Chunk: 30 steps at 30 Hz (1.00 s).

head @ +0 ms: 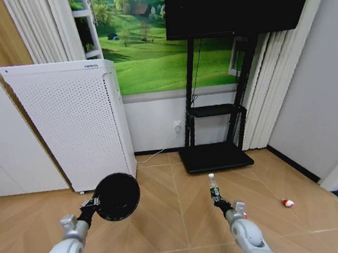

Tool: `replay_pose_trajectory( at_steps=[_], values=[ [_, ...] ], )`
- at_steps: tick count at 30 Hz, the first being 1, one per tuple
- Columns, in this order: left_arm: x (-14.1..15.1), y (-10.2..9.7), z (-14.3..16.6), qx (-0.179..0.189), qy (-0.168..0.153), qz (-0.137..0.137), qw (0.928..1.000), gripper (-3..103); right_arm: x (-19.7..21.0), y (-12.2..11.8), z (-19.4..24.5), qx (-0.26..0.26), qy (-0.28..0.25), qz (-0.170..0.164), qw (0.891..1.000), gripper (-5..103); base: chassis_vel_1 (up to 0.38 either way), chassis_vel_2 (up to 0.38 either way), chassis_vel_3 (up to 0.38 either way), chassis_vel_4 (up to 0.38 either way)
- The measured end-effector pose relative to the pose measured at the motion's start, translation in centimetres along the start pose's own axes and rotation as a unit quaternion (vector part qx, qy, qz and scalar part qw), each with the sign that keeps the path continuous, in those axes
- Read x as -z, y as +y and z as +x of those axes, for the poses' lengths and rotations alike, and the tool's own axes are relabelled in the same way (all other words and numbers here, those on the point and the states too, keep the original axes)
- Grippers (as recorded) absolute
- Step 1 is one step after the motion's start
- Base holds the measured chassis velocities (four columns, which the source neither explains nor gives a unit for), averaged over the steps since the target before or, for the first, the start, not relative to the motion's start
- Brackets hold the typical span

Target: Pick up the trash bin and place the garbage on the floor into it.

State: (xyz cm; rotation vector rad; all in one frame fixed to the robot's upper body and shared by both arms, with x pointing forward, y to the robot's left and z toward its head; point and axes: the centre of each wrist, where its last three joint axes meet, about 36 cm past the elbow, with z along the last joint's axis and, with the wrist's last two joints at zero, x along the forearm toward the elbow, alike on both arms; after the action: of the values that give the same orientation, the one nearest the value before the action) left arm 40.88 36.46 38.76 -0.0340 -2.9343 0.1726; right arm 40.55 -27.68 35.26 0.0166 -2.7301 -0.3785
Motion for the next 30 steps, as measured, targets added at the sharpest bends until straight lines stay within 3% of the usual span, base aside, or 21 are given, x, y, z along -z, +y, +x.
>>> replay_pose_trajectory(
  at_steps=[1, 3, 7, 9, 10, 11, 13, 14, 15, 18, 19, 21, 26, 30],
  values=[
    [0.0, 0.0, 0.0, 0.000, 0.000, 0.000, 1.0000, 4, 0.0, 0.0, 0.0, 0.000, 0.000, 0.000, 1.000, 27, 0.000, 0.000, 0.000, 0.000],
    [-1.1, -2.1, -3.4, -0.027, 0.012, 0.022, 0.9993, 4, 2.5, 1.7, 1.2, 0.033, -0.023, 0.000, 0.999, 27, 0.000, 0.000, 0.000, 0.000],
    [-1.7, -4.0, -5.1, -0.046, 0.018, 0.036, 0.9981, 4, 3.7, 2.6, 1.8, 0.051, -0.033, -0.001, 0.998, 27, 0.000, 0.000, 0.000, 0.000],
    [-2.3, -5.8, -6.7, -0.064, 0.025, 0.046, 0.9966, 4, 4.7, 3.3, 2.4, 0.067, -0.041, 0.000, 0.997, 27, 0.000, 0.000, 0.000, 0.000],
    [-2.6, -7.8, -8.1, -0.080, 0.030, 0.053, 0.9949, 4, 5.5, 4.2, 3.0, 0.089, -0.048, 0.004, 0.995, 27, 0.000, 0.000, 0.000, 0.000],
    [-2.6, -7.8, -8.1, -0.080, 0.030, 0.053, 0.9949, 4, 5.5, 4.2, 3.0, 0.089, -0.048, 0.004, 0.995, 27, 0.000, 0.000, 0.000, 0.000],
    [-3.0, -12.2, -10.8, -0.115, 0.041, 0.063, 0.9906, 4, 6.6, 5.9, 4.5, 0.142, -0.047, 0.014, 0.989, 27, 0.000, 0.000, 0.000, 0.000],
    [-3.0, -12.2, -10.8, -0.115, 0.041, 0.063, 0.9906, 4, 6.6, 5.9, 4.5, 0.142, -0.047, 0.014, 0.989, 27, 0.000, 0.000, 0.000, 0.000],
    [-3.3, -14.5, -11.9, -0.132, 0.048, 0.064, 0.9880, 4, 6.6, 6.8, 5.0, 0.168, -0.039, 0.019, 0.985, 27, 0.000, 0.000, 0.000, 0.000],
    [-4.2, -18.0, -13.1, -0.156, 0.061, 0.063, 0.9838, 4, 5.8, 8.4, 5.2, 0.199, -0.024, 0.027, 0.979, 27, 0.000, 0.000, 0.000, 0.000],
    [-4.2, -18.0, -13.1, -0.156, 0.061, 0.063, 0.9838, 4, 5.8, 8.4, 5.2, 0.199, -0.024, 0.027, 0.979, 27, 0.000, 0.000, 0.000, 0.000],
    [-5.0, -19.9, -13.6, -0.168, 0.072, 0.064, 0.9812, 4, 4.7, 9.9, 4.7, 0.218, -0.008, 0.031, 0.975, 27, 0.000, 0.000, 0.000, 0.000],
    [-5.9, -22.8, -13.3, -0.184, 0.083, 0.070, 0.9770, 4, 1.9, 12.0, 2.2, 0.227, 0.019, 0.040, 0.973, 27, 0.000, 0.000, 0.000, 0.000],
    [-6.2, -23.6, -12.9, -0.190, 0.085, 0.070, 0.9757, 4, 0.8, 12.8, 1.3, 0.221, 0.028, 0.042, 0.974, 24, 0.000, 0.000, 0.000, 0.000]
  ],
)
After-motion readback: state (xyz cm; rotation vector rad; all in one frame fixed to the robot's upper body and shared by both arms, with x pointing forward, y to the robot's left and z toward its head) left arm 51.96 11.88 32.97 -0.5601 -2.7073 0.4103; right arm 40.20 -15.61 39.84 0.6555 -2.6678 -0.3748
